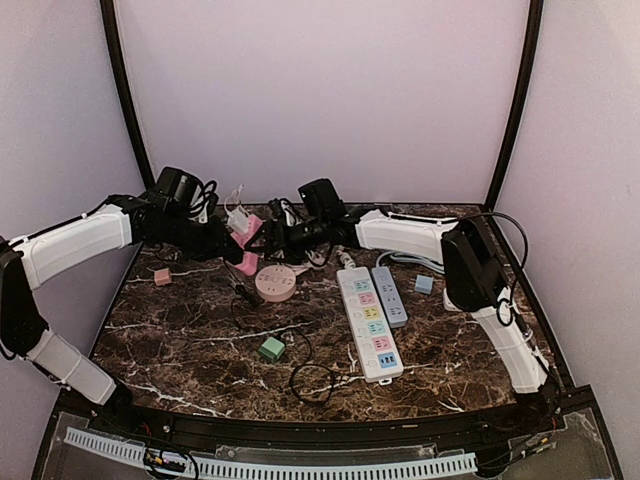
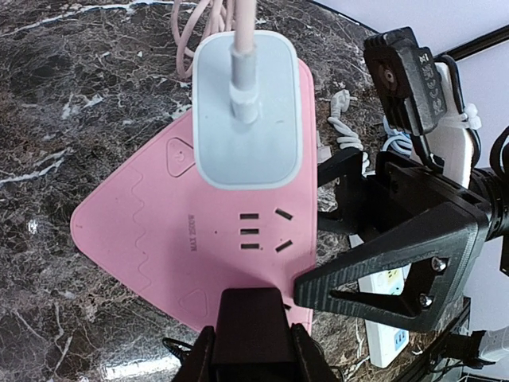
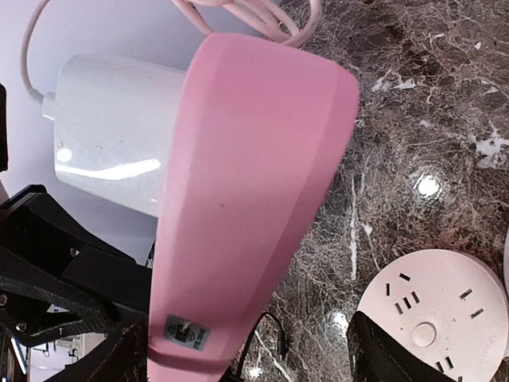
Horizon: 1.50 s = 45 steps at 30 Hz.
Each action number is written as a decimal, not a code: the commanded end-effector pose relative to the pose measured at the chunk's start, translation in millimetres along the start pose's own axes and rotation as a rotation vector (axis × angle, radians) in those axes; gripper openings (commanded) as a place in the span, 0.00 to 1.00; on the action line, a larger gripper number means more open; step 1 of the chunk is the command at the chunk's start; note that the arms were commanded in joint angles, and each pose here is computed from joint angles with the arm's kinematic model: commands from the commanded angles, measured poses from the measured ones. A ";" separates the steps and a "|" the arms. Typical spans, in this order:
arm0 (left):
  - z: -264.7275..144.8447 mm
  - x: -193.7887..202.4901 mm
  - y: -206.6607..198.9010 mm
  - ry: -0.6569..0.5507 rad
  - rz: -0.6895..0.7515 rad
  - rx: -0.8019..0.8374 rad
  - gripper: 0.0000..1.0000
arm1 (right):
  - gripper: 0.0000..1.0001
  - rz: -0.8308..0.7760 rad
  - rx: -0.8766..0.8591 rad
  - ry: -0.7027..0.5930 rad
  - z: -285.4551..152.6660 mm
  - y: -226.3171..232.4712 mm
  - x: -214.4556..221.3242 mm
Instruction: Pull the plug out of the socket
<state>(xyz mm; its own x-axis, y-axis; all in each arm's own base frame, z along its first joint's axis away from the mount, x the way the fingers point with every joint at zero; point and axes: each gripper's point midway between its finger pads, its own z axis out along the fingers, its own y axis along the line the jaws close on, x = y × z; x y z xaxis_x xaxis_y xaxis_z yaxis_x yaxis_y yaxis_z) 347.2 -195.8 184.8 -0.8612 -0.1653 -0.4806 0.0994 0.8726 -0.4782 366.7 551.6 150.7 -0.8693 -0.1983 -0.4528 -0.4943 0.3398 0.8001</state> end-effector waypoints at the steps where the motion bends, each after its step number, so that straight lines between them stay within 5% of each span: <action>1: -11.9 -9.3 -24.2 -0.064 0.035 0.097 0.03 | 0.81 -0.002 -0.044 0.000 10.1 9.2 -0.5; 15: -6.9 -0.3 -37.3 -0.045 0.056 0.121 0.02 | 0.46 0.044 -0.084 -0.033 14.7 15.3 -6.9; 26: -5.2 8.1 -37.2 -0.050 -0.003 0.118 0.00 | 0.01 0.068 -0.074 -0.045 14.9 12.3 -6.1; 45: -37.0 11.8 -49.4 -0.113 0.049 0.112 0.00 | 0.00 0.075 0.049 -0.101 4.1 -4.9 -7.8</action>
<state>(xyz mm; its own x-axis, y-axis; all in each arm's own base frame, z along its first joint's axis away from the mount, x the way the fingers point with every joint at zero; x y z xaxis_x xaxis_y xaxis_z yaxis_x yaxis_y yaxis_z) 318.1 -212.0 197.9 -0.8271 -0.1948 -0.5271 0.1233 0.8522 -0.5084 365.6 561.6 146.2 -0.9179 -0.1134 -0.3803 -0.3948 0.3571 0.8465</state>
